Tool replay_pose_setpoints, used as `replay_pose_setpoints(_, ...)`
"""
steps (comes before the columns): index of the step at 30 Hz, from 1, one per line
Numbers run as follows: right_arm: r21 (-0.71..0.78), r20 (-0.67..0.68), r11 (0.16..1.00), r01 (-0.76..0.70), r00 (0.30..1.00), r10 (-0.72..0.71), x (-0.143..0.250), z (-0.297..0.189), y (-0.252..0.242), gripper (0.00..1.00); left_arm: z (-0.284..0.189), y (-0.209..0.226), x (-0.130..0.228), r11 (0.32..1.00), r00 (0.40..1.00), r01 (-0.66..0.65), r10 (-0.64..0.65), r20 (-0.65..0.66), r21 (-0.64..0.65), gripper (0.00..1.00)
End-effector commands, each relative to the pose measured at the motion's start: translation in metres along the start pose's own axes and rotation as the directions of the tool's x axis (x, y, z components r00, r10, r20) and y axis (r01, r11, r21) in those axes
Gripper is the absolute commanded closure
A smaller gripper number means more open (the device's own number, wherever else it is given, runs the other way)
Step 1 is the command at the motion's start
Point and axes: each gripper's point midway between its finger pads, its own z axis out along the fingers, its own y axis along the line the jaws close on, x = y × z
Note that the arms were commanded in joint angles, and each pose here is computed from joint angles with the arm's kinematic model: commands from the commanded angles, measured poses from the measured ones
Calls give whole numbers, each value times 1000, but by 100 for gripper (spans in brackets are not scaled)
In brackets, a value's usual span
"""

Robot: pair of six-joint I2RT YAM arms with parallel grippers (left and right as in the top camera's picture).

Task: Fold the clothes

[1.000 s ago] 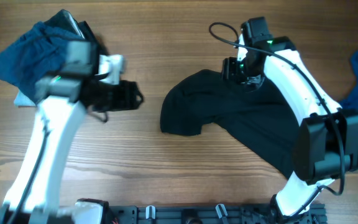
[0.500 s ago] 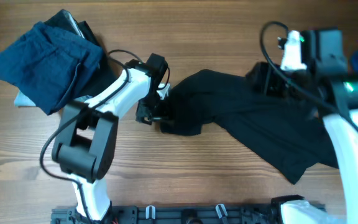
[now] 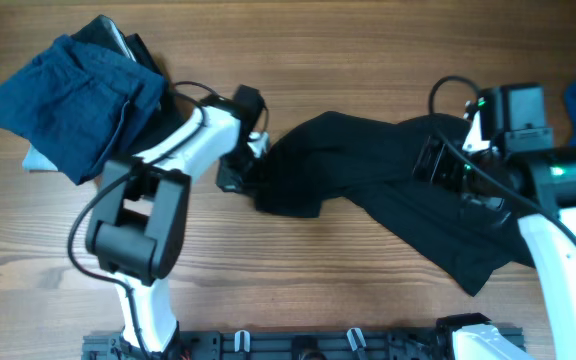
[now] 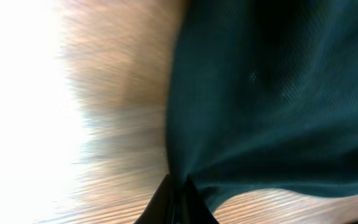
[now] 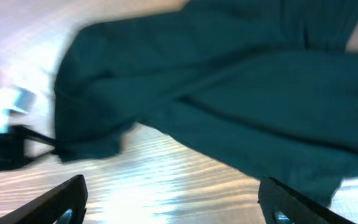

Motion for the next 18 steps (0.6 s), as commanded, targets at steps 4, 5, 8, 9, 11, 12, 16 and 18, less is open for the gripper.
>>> replay_pose_setpoints(4,57,-200,991,-123,971,132,49,60,-16,11,-92,35,-39,992,953,90,-113,281,93,96)
replay_pose_setpoints(5,63,-217,987,-146,963,156,55,66,-17,12,-96,38,-39,991,949,96,-120,291,96,96)
replay_pose_setpoints(8,83,-285,973,-216,930,231,80,86,-23,18,-103,45,-41,989,941,109,-136,311,103,96)
replay_pose_setpoints(9,76,-314,968,-239,916,250,89,92,-22,18,-104,46,-41,989,940,110,-137,312,102,96)
replay_pose_setpoints(11,56,-360,962,-267,893,269,103,104,-20,19,-104,46,-43,989,938,107,-134,318,103,96)
replay_pose_setpoints(12,66,-371,957,-283,883,287,109,108,-22,20,-104,45,-44,989,938,105,-133,321,104,96)
replay_pose_setpoints(16,156,-403,922,-356,829,388,137,123,-37,20,-104,45,-44,989,937,104,-133,322,105,96)
replay_pose_setpoints(18,185,-402,900,-396,805,437,145,131,-42,19,-103,44,-42,989,940,103,-131,315,103,94)
